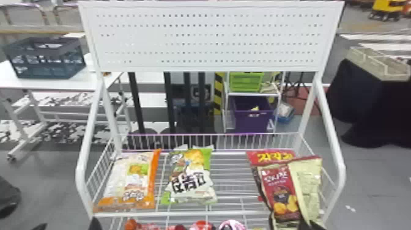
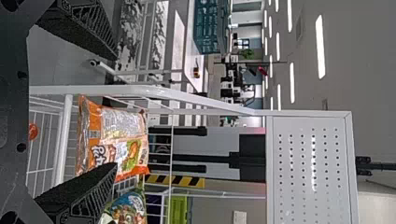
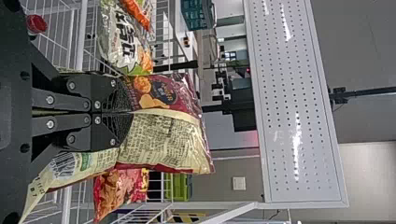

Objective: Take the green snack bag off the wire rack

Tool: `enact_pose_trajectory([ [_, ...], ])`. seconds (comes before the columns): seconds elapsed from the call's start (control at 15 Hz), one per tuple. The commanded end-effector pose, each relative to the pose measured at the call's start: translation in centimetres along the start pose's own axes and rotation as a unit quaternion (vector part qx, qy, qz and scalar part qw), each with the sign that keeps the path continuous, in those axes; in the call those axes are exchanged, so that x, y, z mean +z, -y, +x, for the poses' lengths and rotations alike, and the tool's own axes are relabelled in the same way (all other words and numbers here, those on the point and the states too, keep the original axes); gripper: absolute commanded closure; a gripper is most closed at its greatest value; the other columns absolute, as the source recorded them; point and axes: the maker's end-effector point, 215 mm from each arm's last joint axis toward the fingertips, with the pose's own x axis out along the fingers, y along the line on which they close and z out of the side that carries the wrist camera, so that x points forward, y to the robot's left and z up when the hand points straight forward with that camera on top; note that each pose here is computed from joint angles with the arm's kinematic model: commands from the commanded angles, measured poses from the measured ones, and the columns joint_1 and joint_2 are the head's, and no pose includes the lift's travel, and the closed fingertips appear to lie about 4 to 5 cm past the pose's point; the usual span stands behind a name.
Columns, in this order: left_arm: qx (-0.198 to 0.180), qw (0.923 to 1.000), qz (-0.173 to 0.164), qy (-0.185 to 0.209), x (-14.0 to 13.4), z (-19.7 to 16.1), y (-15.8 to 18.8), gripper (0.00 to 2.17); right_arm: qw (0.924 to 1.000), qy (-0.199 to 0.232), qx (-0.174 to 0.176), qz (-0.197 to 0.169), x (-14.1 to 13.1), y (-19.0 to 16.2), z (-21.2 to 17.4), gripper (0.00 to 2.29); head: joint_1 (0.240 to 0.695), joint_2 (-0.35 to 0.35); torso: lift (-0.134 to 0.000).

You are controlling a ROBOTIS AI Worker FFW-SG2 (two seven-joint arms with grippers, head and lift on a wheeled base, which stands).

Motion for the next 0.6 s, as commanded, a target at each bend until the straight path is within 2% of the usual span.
enact_pose_trajectory([
  [0.0,-0.001,1.0000,-0.001,0.001,0.09,0.01,0.09,0.08,1.0000,0.001,0.000,0.000,0.19,-0.12,-0.15,2.24,0.499,0.000,0.000],
  [0.53,-0.003,1.0000,-0.003,0.006,0.71,-0.36,0.28,0.08,1.0000,0.001,0.001,-0.001,0.57,-0.23,-0.68,2.24,0.499,0.000,0.000],
])
